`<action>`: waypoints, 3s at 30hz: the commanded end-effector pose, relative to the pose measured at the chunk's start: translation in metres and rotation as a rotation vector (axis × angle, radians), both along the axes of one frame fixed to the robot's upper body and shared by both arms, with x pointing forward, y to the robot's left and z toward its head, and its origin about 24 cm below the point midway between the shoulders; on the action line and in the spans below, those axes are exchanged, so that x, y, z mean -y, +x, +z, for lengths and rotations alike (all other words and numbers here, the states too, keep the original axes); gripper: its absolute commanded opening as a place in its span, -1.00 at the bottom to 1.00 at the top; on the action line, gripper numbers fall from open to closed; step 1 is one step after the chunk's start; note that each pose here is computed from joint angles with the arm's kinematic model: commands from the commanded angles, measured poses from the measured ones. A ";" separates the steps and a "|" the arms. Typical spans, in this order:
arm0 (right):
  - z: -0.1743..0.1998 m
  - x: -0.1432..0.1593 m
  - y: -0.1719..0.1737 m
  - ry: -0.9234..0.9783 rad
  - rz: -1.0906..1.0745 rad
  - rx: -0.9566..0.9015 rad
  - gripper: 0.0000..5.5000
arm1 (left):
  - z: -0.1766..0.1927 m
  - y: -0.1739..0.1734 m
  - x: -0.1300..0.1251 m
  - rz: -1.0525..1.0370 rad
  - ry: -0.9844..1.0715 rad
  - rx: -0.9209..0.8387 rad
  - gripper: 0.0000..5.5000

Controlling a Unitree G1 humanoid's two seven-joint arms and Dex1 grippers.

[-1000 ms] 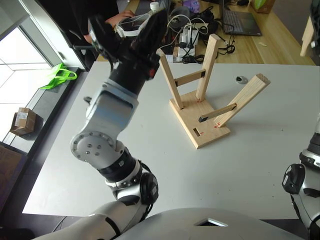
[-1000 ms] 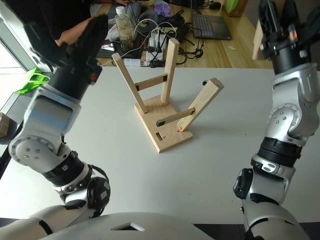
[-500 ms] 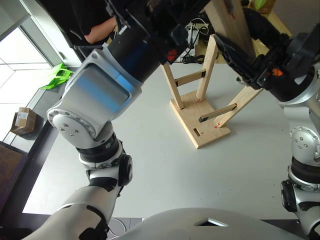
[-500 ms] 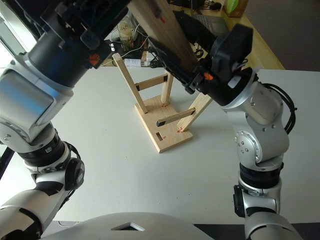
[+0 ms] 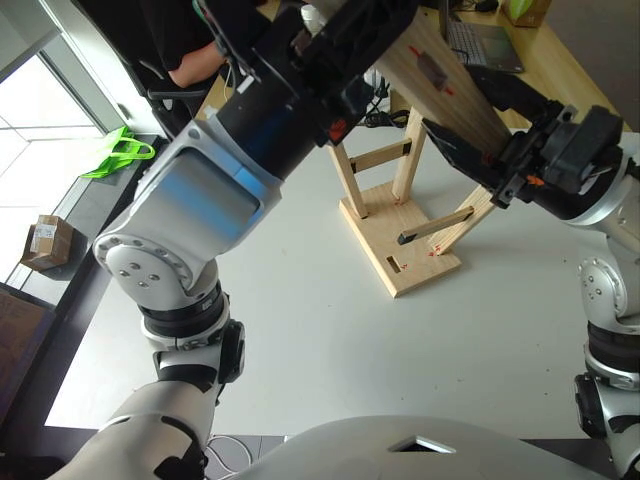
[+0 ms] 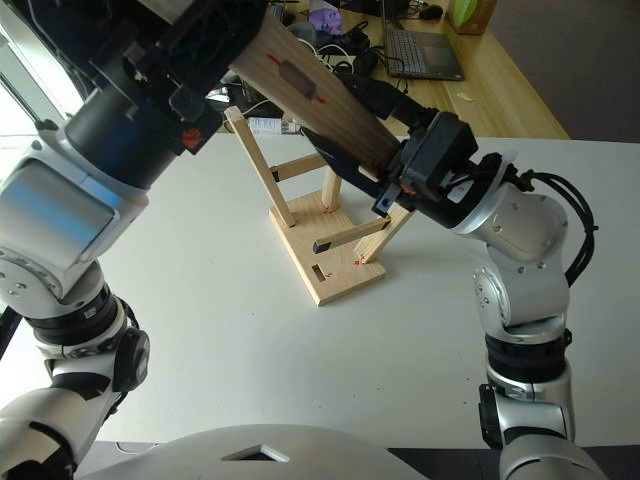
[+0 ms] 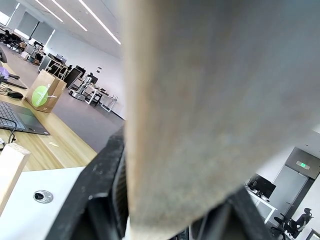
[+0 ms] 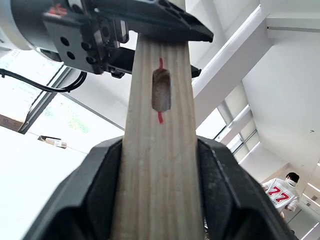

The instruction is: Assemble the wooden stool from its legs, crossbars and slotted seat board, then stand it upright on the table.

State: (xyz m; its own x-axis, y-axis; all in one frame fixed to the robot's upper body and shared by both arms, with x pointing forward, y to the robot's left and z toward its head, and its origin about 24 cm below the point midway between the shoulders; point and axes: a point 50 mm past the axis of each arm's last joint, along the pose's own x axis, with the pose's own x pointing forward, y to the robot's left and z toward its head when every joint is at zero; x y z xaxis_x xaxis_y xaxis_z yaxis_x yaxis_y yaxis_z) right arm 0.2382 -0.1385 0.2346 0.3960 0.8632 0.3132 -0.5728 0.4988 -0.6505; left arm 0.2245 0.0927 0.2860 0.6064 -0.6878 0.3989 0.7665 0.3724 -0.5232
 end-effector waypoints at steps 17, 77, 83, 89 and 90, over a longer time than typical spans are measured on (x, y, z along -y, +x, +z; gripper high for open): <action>0.074 0.050 0.022 0.449 -0.044 -0.013 0.13 | 0.042 0.004 -0.067 0.296 -0.310 0.165 -0.63; -0.201 0.057 -0.011 -0.083 -0.445 -1.126 0.13 | -0.186 -0.008 -0.069 0.785 0.211 -0.621 -0.63; -0.200 0.058 -0.009 -0.077 -0.461 -1.117 0.13 | -0.175 -0.006 -0.054 0.807 0.306 -0.504 -0.63; -0.199 0.060 -0.008 -0.077 -0.473 -1.109 0.13 | -0.175 -0.007 -0.039 0.788 0.423 -0.427 -0.63; -0.198 0.059 -0.008 -0.079 -0.472 -1.106 0.13 | -0.175 -0.007 -0.036 0.781 0.445 -0.412 -0.63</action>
State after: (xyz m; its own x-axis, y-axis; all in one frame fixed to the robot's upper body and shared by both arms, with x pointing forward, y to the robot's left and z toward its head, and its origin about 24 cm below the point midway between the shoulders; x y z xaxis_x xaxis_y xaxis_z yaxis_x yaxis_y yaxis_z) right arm 0.2269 -0.1965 0.0319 0.6872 0.5711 -0.4490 -0.6148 0.7864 0.0592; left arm 0.2176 0.1310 0.1204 0.9941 -0.0687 -0.0839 0.0230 0.8897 -0.4560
